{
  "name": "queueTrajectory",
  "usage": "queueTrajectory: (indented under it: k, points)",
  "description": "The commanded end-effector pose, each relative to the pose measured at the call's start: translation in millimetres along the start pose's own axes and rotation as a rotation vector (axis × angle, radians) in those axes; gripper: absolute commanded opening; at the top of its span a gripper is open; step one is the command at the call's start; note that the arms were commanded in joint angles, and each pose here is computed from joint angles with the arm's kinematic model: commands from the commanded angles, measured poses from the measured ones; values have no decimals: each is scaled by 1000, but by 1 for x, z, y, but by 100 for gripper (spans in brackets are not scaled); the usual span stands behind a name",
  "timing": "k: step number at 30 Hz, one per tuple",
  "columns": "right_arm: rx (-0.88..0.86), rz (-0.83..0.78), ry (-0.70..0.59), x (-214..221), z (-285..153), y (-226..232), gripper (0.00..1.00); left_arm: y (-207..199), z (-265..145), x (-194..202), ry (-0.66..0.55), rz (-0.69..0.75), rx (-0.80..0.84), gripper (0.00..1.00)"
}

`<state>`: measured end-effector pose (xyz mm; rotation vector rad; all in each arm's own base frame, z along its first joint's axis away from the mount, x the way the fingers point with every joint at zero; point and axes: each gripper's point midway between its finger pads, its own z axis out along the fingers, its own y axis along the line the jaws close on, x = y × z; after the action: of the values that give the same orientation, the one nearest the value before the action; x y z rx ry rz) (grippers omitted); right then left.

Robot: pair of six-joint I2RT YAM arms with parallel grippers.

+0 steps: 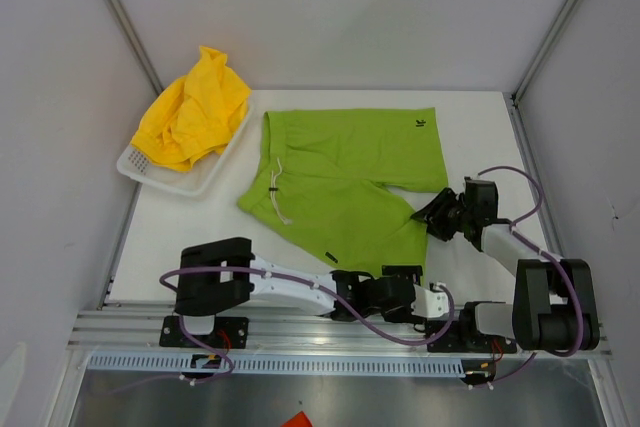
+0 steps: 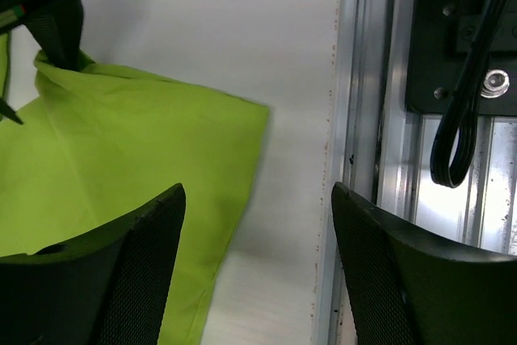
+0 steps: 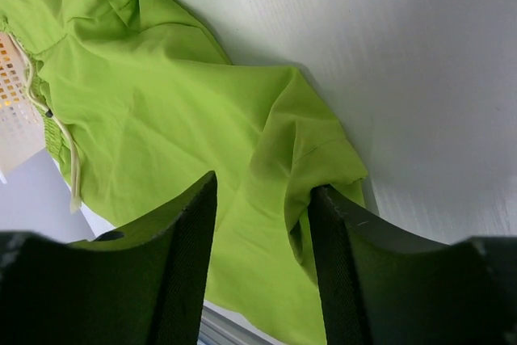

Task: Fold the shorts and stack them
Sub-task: Flatten the shorts out

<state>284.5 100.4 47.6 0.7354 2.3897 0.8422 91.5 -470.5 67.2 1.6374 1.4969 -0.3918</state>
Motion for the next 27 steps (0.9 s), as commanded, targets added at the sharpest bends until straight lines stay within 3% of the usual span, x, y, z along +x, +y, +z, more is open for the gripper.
queueTrajectory:
  k: [1,8,12,15,22,27]
  points:
    - [-14,-50,-26,-15,-4,13,52,-1,4,-19,-44,12,-4,75]
    - [62,-72,-48,-22,-17,9,87,12,-20,-31,-147,-99,32,78]
    - [137,-85,-56,-20,-32,1,89,18,-23,-25,-124,-133,7,77]
    - [173,-78,-42,-12,-43,-6,89,37,-40,-26,-196,-268,26,78]
    - [218,-29,-3,26,-74,-20,90,170,-113,7,-297,-677,-248,81]
    - [200,45,41,56,-89,-6,90,218,-168,53,-274,-935,-453,83]
